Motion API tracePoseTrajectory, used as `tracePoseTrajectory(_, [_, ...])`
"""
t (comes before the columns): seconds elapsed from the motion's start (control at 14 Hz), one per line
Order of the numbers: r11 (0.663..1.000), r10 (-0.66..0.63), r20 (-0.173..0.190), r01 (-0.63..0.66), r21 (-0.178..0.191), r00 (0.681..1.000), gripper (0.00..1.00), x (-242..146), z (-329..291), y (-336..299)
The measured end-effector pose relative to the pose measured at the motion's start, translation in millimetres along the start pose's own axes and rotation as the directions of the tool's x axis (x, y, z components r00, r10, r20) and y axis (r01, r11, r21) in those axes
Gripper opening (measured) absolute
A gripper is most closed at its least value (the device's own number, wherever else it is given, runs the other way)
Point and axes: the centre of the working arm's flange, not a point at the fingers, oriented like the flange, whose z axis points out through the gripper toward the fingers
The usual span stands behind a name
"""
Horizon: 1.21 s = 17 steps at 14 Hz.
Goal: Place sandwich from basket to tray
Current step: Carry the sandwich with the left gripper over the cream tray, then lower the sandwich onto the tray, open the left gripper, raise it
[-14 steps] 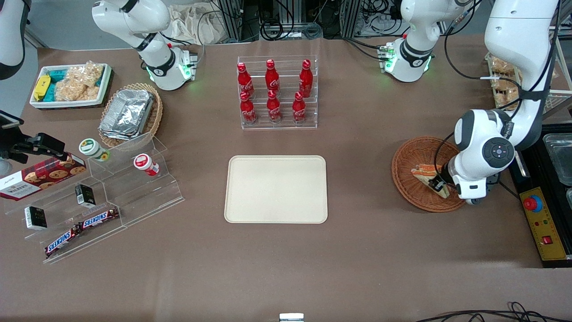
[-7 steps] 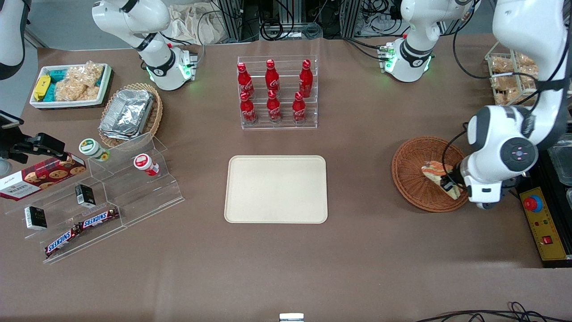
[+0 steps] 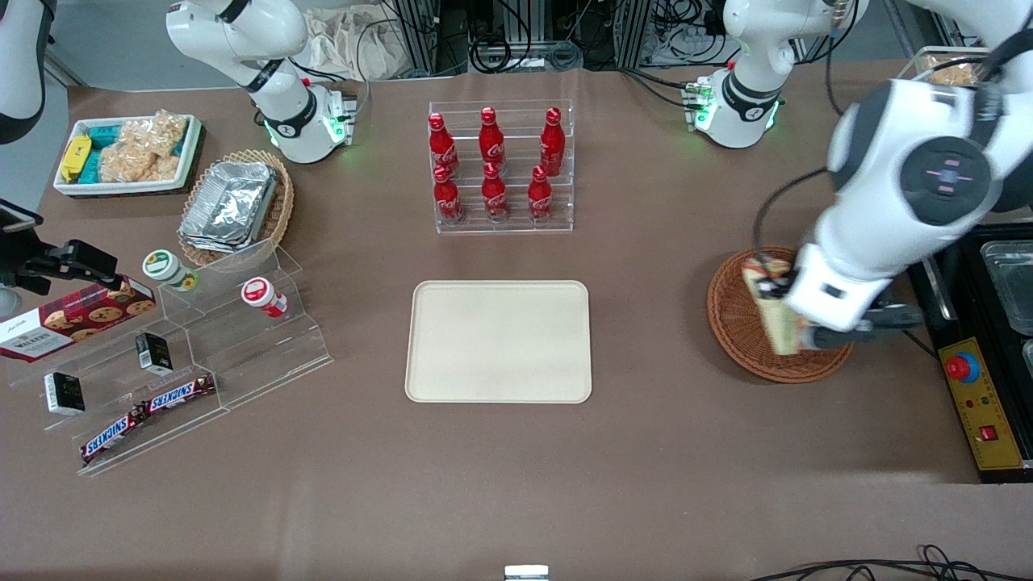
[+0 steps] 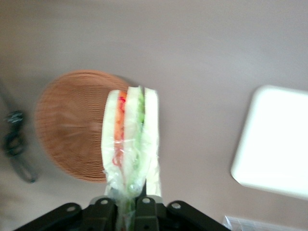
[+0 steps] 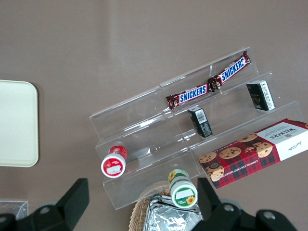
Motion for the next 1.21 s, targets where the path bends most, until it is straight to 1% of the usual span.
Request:
tracePoseTrajectory(0.07, [0.997, 0.068, 0.000, -0.068, -0.045, 0.998, 0.15, -5.4, 14.7, 42.3])
tracePoseTrajectory(0.14, [0.989, 0.110, -0.011, -0.111, -0.098, 0.994, 0.15, -6.6, 36.9, 81.1])
tracePoseTrajectory(0.21, [0.979, 0.131, -0.022, -0.133, -0.152, 0.991, 0.15, -6.2, 64.9, 117.3])
tracePoseTrajectory(0.29, [0.971, 0.136, -0.028, -0.139, -0.197, 0.990, 0.15, -7.2, 97.4, 152.8])
tracePoseTrajectory(0.36, [0.968, 0.135, -0.033, -0.139, -0.211, 0.990, 0.15, -9.9, 135.0, 185.9])
tracePoseTrajectory(0.5, [0.976, 0.131, -0.040, -0.136, -0.172, 0.991, 0.15, -17.3, 215.8, 235.9])
tracePoseTrajectory(0.64, [0.983, 0.116, -0.025, -0.119, -0.140, 0.993, 0.15, -20.6, 271.7, 259.6])
tracePoseTrajectory(0.71, [0.983, 0.113, -0.024, -0.115, -0.146, 0.993, 0.15, -18.7, 273.2, 264.2])
tracePoseTrajectory(0.79, [0.983, 0.112, -0.033, -0.115, -0.140, 0.993, 0.15, -15.1, 267.0, 263.4])
tracePoseTrajectory(0.93, [0.985, 0.101, -0.055, -0.107, -0.133, 0.993, 0.30, -4.0, 260.4, 255.9])
tracePoseTrajectory(1.0, [0.986, 0.093, -0.065, -0.101, -0.136, 0.994, 0.41, 0.5, 255.0, 252.8])
tracePoseTrajectory(1.07, [0.985, 0.088, -0.078, -0.098, -0.140, 0.993, 0.50, 3.7, 243.4, 251.2])
tracePoseTrajectory(1.14, [0.986, 0.086, -0.088, -0.098, -0.134, 0.992, 0.61, 4.2, 225.6, 249.4])
tracePoseTrajectory(1.21, [0.988, 0.088, -0.093, -0.099, -0.116, 0.992, 0.70, 1.5, 203.2, 246.6])
